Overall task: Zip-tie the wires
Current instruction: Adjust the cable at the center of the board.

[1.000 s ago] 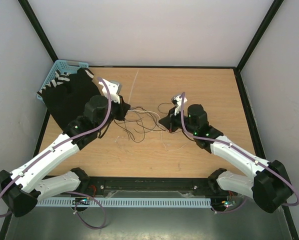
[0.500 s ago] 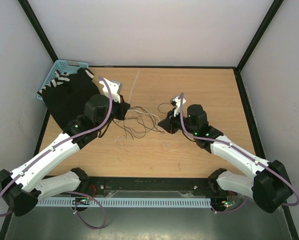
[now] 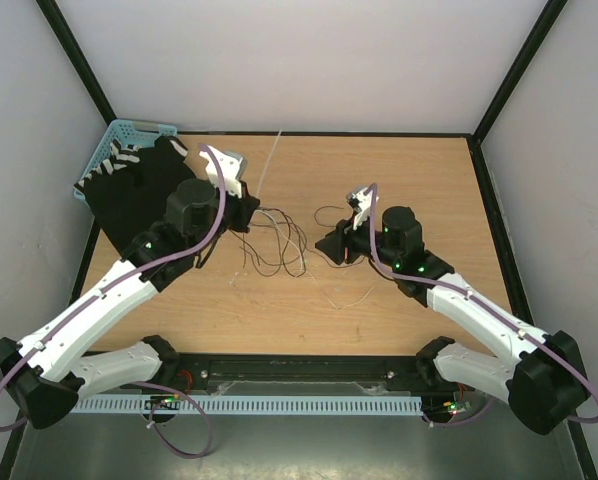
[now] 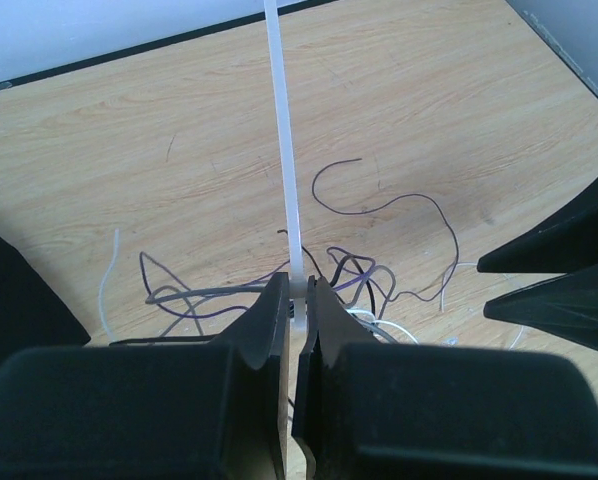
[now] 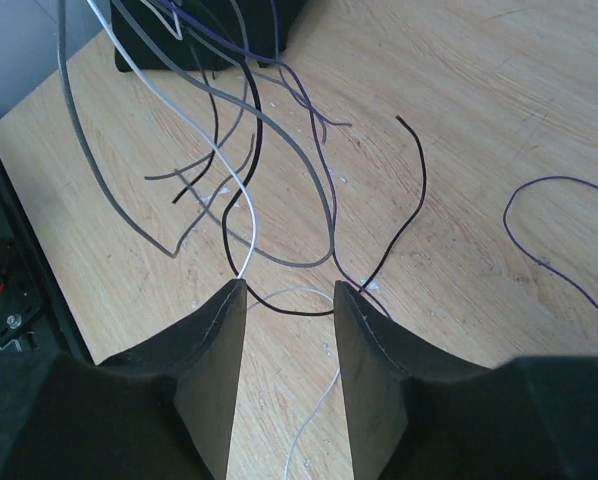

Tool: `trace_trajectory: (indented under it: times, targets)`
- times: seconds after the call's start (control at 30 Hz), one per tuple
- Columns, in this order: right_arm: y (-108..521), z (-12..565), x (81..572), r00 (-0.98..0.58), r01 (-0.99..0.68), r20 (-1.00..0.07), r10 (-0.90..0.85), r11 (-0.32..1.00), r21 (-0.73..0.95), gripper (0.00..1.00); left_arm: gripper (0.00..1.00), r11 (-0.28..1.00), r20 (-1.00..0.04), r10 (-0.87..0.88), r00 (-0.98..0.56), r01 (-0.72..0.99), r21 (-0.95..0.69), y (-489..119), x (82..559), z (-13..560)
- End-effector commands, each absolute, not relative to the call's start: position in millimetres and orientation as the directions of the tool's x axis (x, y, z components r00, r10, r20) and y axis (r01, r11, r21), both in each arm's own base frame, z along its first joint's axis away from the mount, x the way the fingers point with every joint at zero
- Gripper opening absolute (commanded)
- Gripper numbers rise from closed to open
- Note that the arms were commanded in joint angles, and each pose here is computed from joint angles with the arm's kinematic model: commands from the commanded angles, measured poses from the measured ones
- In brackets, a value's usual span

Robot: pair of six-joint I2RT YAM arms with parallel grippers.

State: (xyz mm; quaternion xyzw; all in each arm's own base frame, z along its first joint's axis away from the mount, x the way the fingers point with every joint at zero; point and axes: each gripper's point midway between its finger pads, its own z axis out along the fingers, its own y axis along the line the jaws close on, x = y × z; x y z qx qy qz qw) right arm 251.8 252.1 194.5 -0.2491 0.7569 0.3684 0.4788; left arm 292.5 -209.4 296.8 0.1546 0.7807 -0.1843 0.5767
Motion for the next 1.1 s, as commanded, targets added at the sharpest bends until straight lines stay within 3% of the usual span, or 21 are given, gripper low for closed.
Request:
trace_trajectory:
  times: [0.0, 0.17, 0.4, 1.07]
  targets:
    - [255, 217, 252, -0.354, -0.765, -0.935, -0.003, 0.576, 0.288, 0.51, 0.00, 0.891, -0.970, 0.029, -0.242, 0.447, -0.085, -204, 295, 320]
    - [260, 225, 247, -0.309, -0.801, -0.951, 0.034, 0.530, 0.279, 0.58, 0.00, 0.892, -0.969, 0.036, -0.245, 0.446, -0.080, -203, 293, 318]
    - [277, 243, 244, -0.290, -0.849, -0.952, 0.099, 0.433, 0.303, 0.58, 0.00, 0.887, -0.965, 0.042, -0.259, 0.454, -0.083, -206, 291, 312]
    - [323, 267, 274, -0.128, -0.928, -0.986, 0.111, 0.336, 0.159, 0.49, 0.00, 0.873, -0.959, 0.049, -0.279, 0.479, -0.094, -209, 283, 305]
